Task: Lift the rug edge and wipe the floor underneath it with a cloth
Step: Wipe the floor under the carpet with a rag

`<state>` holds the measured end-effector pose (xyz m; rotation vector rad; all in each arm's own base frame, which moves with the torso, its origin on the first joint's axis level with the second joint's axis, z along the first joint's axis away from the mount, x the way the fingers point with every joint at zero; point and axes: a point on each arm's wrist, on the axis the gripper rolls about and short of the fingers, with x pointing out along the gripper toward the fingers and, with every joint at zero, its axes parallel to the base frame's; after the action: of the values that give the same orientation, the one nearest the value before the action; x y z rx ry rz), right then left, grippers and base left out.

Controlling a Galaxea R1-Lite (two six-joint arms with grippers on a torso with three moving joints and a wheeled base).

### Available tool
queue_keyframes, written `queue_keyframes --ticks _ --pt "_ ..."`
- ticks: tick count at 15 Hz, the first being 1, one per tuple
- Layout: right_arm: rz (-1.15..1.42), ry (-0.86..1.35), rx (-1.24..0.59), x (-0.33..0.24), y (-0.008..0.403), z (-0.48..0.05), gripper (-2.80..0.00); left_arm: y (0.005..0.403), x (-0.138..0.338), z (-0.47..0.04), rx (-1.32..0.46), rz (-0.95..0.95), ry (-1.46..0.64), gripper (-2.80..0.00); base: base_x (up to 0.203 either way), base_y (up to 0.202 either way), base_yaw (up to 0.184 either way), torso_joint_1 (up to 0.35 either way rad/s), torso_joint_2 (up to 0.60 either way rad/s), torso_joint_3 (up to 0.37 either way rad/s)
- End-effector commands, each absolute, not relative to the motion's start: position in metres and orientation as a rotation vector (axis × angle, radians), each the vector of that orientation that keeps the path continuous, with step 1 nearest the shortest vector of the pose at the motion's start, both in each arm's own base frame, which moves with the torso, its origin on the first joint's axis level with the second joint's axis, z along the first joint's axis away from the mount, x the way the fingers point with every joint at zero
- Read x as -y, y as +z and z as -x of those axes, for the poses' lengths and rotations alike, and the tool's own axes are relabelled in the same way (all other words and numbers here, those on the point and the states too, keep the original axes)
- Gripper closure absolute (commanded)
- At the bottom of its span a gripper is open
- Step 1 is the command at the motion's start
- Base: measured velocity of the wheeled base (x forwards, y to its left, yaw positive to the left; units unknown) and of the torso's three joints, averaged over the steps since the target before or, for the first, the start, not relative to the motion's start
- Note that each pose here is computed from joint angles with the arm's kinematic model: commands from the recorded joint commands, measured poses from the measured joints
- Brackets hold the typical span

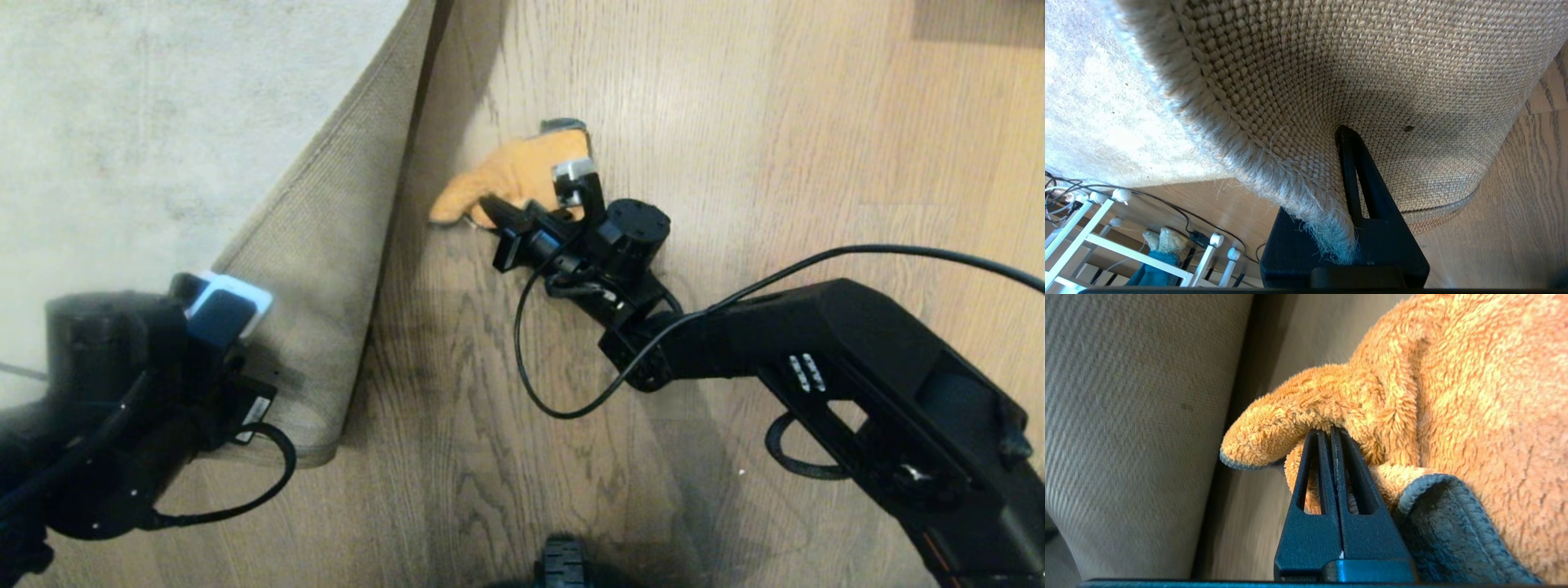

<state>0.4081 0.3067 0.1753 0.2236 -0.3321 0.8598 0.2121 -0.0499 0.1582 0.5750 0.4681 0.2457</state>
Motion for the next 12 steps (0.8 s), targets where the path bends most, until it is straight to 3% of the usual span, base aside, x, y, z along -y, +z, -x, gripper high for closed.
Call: queue_keyframes --ticks 1,12 --pt "-0.216 0.863 0.287 -0.305 0.16 -0.405 0.0 0.159 0.05 -0.212 -0.465 -0.576 0.25 0.0 0.0 0.0 0.0 0.0 0.0 0.0" --pt "-0.168 0.957 0.055 -0.289 0.054 -0.307 0.0 0.157 0.05 -0.213 -0.473 -0.579 0.245 0.0 0.0 0.0 0.0 0.0 0.0 0.0"
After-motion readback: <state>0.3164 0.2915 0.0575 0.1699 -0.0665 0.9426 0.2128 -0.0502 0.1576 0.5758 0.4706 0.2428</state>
